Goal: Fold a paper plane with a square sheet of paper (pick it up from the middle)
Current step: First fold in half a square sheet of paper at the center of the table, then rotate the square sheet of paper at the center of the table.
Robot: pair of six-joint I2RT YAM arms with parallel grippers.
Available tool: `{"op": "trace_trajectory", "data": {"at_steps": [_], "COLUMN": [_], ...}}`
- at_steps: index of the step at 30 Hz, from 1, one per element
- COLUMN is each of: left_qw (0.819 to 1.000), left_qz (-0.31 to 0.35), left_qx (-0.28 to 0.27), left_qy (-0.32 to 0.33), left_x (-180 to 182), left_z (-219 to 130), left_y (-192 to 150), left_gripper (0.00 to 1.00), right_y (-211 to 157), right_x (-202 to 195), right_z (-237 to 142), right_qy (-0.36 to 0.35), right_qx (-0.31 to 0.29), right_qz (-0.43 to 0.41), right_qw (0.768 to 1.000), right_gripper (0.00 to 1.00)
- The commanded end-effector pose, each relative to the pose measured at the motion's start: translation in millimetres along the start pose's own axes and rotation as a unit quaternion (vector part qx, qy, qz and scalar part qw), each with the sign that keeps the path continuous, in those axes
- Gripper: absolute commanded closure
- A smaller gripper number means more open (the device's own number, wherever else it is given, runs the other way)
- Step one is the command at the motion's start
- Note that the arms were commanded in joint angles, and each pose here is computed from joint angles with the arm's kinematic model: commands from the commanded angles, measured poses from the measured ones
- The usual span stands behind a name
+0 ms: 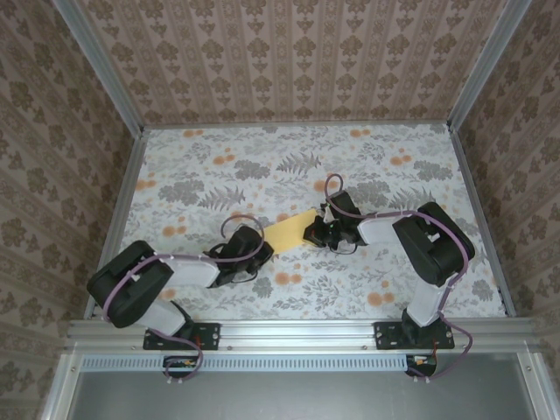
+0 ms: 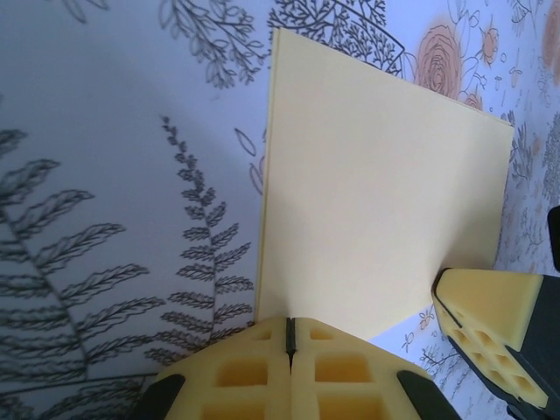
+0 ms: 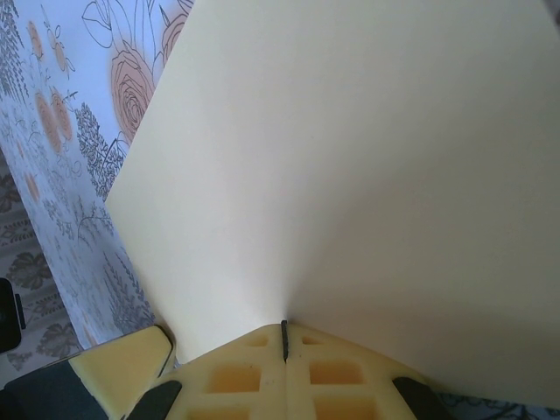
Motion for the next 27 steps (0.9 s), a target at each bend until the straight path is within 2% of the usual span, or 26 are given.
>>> {"op": "trace_trajectory", "data": {"at_steps": [1, 8, 12, 15, 19, 27], "left_qw": [0.991, 0.987, 0.983, 0.983, 0.984, 0.982], "left_qz": [0.015, 0.104, 0.129, 0.126, 0.111, 0.104], "left_qx": [-0.019, -0.011, -0.005, -0.001, -0.003, -0.003], "left_qy": [0.134, 0.124, 0.129, 0.133, 0.140, 0.159], "left_x": [51.2, 6.3, -8.1, -8.6, -4.1, 4.4], "left_z": [-8.9, -38.3, -58.2, -65.1, -69.2, -75.7], "left_y": [5.4, 35.2, 58.6, 73.0, 90.2, 102.2], "left_gripper": [1.00, 0.99, 0.85, 0.74, 0.59, 0.40], "right_y": [-11.7, 9.2, 17.1, 13.9, 6.7, 7.6], "right_x": [-56.9, -11.8, 26.4, 46.3, 70.1, 98.5], "right_z": [6.7, -11.8, -28.0, -24.0, 0.8, 49.0], "right_qy": [-0.155, -0.090, -0.079, -0.102, -0.119, -0.152], "right_qx": [-0.008, -0.018, -0.029, -0.023, 0.000, 0.035], "right_qz": [0.060, -0.021, -0.085, -0.117, -0.146, -0.171], "right_qw": [0.986, 0.996, 0.993, 0.988, 0.982, 0.973], "right_gripper": [1.00, 1.00, 0.99, 0.92, 0.89, 0.90]}}
Point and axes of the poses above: each hand's point on the last joint's axis, 136 mm out from that joint toward the fingers, its own z axis out along the fingers, its own x axis along the line the jaws close on, y = z × x, the point moved 9 cm from there along -z, back along the fingers, and after that the axes turned 5 degrees about -z, right-handed, at the moved point
